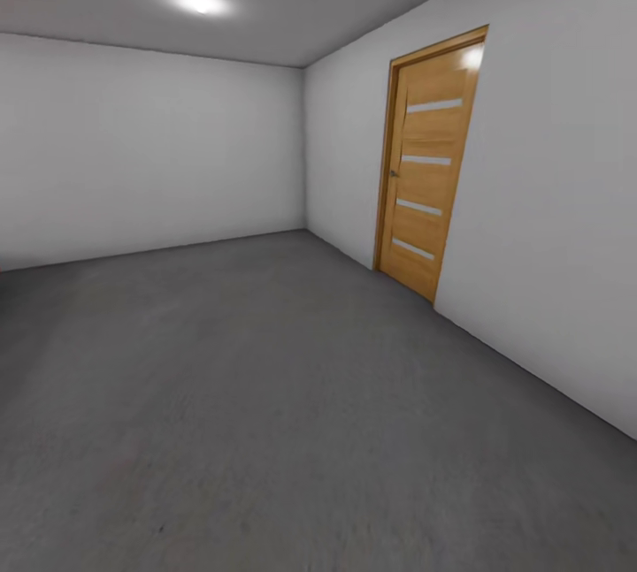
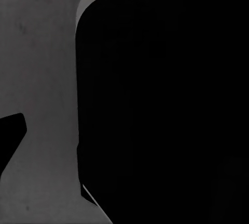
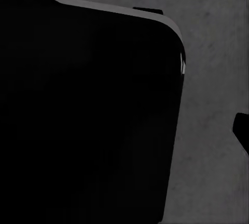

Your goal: Move the two storage containers from the living room to the garage. In the garage, place one container on the floor and stack the other container on top of it (either order is fine).

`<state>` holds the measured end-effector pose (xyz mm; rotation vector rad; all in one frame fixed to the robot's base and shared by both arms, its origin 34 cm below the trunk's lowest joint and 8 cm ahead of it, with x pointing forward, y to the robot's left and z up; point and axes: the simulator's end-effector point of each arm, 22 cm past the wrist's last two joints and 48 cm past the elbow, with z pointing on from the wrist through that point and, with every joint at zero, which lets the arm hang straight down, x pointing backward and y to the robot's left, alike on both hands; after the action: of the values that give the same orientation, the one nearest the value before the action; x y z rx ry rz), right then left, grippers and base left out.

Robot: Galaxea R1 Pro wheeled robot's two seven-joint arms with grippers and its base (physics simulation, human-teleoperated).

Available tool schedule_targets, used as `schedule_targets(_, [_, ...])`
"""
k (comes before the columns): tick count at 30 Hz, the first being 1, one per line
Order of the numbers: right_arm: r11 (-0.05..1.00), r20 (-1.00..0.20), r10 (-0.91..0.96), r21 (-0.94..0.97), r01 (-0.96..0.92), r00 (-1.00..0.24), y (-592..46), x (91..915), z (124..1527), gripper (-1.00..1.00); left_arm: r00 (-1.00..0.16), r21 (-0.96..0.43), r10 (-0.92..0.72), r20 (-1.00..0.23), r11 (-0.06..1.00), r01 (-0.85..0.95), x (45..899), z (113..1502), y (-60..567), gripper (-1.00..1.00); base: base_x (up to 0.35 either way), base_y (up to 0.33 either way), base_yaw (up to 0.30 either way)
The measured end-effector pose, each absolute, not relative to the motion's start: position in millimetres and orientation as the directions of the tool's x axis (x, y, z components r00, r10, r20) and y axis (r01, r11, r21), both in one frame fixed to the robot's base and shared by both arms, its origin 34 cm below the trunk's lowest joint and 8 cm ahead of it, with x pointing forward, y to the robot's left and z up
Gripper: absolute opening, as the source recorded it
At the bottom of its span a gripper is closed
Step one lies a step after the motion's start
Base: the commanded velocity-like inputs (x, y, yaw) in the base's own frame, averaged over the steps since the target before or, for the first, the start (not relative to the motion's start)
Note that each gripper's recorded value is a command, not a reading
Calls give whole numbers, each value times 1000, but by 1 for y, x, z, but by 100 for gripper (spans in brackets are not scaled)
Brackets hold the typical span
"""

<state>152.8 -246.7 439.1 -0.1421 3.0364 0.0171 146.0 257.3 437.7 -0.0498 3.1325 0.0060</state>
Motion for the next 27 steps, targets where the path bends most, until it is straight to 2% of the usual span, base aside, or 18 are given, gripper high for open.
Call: schedule_targets(27, [996, -102, -92, 6, -93, -990, -247, 153, 439, 100, -999, 4, -44, -10, 999, -44, 146, 438, 258, 100, 318, -94, 0])
